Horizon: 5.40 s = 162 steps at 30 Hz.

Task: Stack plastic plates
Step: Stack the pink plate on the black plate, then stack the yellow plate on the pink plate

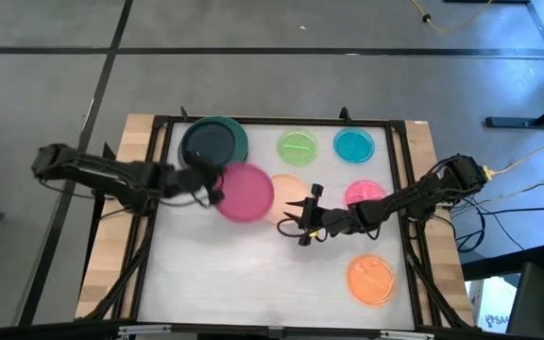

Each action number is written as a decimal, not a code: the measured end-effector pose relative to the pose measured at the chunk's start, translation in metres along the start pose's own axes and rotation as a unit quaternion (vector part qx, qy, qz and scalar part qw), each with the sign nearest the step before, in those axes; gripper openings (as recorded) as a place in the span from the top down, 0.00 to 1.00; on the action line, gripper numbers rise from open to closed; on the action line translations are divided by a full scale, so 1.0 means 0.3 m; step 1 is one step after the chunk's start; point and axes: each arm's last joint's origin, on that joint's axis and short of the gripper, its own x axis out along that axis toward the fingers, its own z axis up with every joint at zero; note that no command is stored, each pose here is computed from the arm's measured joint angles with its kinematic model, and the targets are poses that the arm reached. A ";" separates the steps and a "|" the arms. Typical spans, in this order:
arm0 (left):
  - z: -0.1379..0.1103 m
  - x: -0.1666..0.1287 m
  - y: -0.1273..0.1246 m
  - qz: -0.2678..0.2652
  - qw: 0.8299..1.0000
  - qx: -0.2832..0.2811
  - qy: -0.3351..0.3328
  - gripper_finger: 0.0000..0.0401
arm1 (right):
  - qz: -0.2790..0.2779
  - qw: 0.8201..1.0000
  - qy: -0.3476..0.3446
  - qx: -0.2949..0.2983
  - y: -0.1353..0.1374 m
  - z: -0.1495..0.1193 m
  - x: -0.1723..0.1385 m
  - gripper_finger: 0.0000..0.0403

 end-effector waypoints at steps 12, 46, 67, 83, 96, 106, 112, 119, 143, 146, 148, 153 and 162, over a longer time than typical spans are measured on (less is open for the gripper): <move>0.058 0.054 0.308 0.248 0.969 -0.001 0.011 0.98 | 0.009 1.000 0.006 0.017 -0.014 -0.005 0.011 0.69; -0.052 0.130 0.446 0.230 0.969 -0.025 0.088 0.61 | 0.074 0.997 0.002 0.017 -0.002 -0.004 0.010 0.69; -0.046 0.163 -0.024 -0.248 0.968 0.029 0.027 0.64 | 0.074 0.997 0.000 0.012 -0.002 -0.003 0.010 0.69; -0.162 0.279 -0.281 -0.330 0.939 0.099 -0.007 0.64 | 0.072 0.997 0.002 0.011 -0.006 -0.004 0.012 0.69; -0.211 0.402 -0.373 -0.325 0.936 0.129 0.039 0.64 | 0.072 0.997 0.003 0.010 -0.006 -0.005 0.012 0.69; -0.216 0.414 -0.382 -0.302 0.937 0.175 0.031 0.64 | 0.072 0.997 0.003 0.010 -0.006 -0.005 0.012 0.69; -0.254 0.443 -0.382 -0.274 0.938 0.206 0.041 0.64 | 0.072 0.997 0.003 0.010 -0.006 -0.005 0.012 0.69; -0.282 0.455 -0.381 -0.269 0.936 0.217 0.062 0.68 | 0.072 0.997 0.002 0.010 -0.006 -0.005 0.012 0.69; -0.225 0.367 -0.361 -0.252 0.941 0.212 0.071 0.98 | 0.072 0.997 0.002 0.010 -0.005 -0.005 0.012 0.69; -0.190 0.326 -0.351 -0.240 0.947 0.204 0.058 0.98 | 0.072 0.997 0.002 0.010 -0.005 -0.005 0.012 0.69; -0.170 0.293 -0.338 -0.230 0.951 0.201 0.054 0.97 | 0.072 0.997 0.002 0.010 -0.005 -0.004 0.012 0.69; -0.121 0.214 -0.290 -0.177 0.964 0.193 0.045 0.97 | 0.072 0.997 0.001 0.014 -0.006 -0.004 0.012 0.69; -0.080 0.148 -0.127 -0.032 0.982 0.167 0.084 0.96 | 0.071 0.997 -0.006 0.018 -0.007 0.002 0.012 0.69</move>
